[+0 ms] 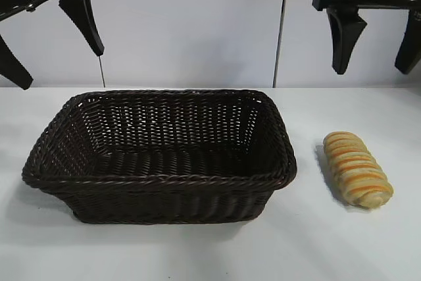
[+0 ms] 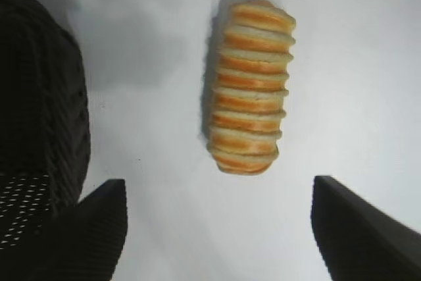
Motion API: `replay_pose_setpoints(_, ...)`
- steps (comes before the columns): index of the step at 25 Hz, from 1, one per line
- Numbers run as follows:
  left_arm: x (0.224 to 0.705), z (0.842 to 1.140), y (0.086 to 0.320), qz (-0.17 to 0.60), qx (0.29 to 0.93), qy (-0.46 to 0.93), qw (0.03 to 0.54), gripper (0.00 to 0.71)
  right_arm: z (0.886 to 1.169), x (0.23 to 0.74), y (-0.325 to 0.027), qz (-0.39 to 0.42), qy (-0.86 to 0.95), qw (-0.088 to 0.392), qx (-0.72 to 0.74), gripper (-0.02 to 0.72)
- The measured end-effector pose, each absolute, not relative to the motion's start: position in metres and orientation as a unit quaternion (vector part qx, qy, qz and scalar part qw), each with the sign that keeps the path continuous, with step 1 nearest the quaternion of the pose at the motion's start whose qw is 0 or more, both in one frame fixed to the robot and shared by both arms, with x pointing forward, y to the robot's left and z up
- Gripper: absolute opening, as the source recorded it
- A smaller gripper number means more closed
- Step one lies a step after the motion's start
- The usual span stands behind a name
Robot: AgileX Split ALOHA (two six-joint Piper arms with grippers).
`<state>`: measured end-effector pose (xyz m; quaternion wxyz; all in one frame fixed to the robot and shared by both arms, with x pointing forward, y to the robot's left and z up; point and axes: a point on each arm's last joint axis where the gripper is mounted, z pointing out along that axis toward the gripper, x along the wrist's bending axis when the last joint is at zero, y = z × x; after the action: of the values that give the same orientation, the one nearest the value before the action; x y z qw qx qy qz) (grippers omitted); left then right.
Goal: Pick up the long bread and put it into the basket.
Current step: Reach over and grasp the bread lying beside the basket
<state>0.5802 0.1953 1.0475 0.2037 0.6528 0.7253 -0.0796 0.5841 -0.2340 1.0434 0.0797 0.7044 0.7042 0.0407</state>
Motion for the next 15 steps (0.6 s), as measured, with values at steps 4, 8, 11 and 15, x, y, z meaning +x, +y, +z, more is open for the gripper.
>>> replay_pose_setpoints(4, 0.58, 1.048, 0.195, -0.08, 0.653, 0.725, 0.204, 0.668, 1.027, 0.585, -0.257, 0.039, 0.683, 0.08, 0.725, 0.559)
replay_pose_setpoints(8, 0.58, 1.048, 0.195, -0.08, 0.653, 0.725, 0.204, 0.668, 1.01, 0.583, -0.272, 0.047, 0.667, 0.075, 0.74, 0.559)
replay_pose_setpoints(11, 0.58, 1.048, 0.195, -0.08, 0.653, 0.725, 0.204, 0.668, 0.995, 0.58, -0.273, 0.061, 0.666, 0.076, 0.74, 0.559)
replay_pose_setpoints(15, 0.58, 1.048, 0.195, -0.08, 0.653, 0.725, 0.204, 0.668, 0.975, 0.575, -0.271, 0.082, 0.661, 0.073, 0.743, 0.559)
